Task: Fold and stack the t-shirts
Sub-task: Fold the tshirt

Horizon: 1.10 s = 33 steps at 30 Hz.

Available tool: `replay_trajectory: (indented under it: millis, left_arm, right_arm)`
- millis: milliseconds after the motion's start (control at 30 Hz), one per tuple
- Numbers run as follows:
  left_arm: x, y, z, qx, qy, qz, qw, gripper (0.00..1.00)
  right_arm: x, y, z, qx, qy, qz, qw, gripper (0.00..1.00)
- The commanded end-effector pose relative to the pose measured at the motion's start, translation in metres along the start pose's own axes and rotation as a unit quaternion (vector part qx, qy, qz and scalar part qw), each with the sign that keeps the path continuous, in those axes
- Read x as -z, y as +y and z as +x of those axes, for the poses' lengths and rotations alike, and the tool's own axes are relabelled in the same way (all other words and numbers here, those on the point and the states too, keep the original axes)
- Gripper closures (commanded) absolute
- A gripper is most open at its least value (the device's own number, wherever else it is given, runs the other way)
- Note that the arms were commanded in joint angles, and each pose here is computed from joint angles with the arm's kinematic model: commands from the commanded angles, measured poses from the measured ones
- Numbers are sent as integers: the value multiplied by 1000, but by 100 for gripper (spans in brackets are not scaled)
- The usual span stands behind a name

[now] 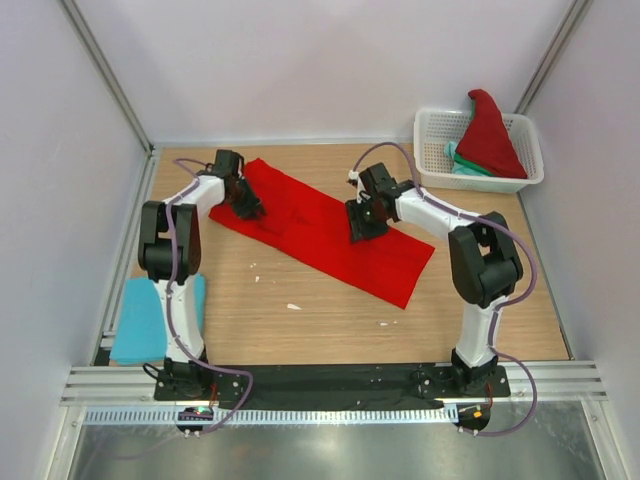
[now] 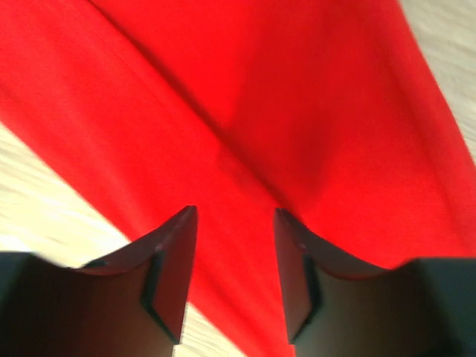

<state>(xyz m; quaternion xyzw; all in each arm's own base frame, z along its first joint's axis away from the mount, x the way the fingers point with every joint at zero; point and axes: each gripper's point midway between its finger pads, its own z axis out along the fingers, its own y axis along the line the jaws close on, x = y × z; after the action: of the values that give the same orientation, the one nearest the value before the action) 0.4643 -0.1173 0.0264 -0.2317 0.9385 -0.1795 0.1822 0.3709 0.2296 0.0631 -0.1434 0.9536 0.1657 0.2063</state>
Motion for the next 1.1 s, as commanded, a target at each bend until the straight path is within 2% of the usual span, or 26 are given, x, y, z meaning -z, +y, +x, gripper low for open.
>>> replay_trajectory:
  millis: [0,167,200,300,433,600,700,767,800,900,1000,1067]
  left_arm:
    - [-26,17,-10,-2,-14,-51,999,73]
    - [-33,21,-21,-27,-20,-73,997,73]
    - [-35,22,-20,-31,-12,-77,996,73]
    - [-45,15,-27,-62,0,-71,996,73]
    - [-57,-1,-44,-94,-3,-46,995,73]
    - [-73,-17,-53,-141,-6,-20,990,73]
    - [-81,-35,-54,-180,-3,12,984,72]
    - [-79,-57,-55,-211,-6,44,976,72]
    - [-80,-65,-57,-219,-9,57,974,72]
    - [-74,-89,-51,-247,-7,96,964,69]
    - [-44,-107,-67,-250,-40,104,962,63]
    - [-6,-123,-84,-248,-80,106,960,58]
  right_arm:
    - [2,-26,10,70,19,59,996,47]
    - [-14,-26,14,87,49,60,993,26]
    - [-14,-23,17,90,52,59,993,0]
    - [-19,-15,34,102,69,71,990,0]
    - [-29,1,75,78,94,78,989,0]
    - [-33,59,117,85,108,57,989,0]
    - [-33,104,126,48,94,16,994,0]
    - [-29,128,122,-12,81,-1,997,0]
    - [-23,149,115,-18,60,-25,998,0]
    - [2,170,87,-17,-4,-41,999,0]
    - [34,163,47,5,-73,-1,997,0]
    - [51,145,25,37,-115,50,991,0]
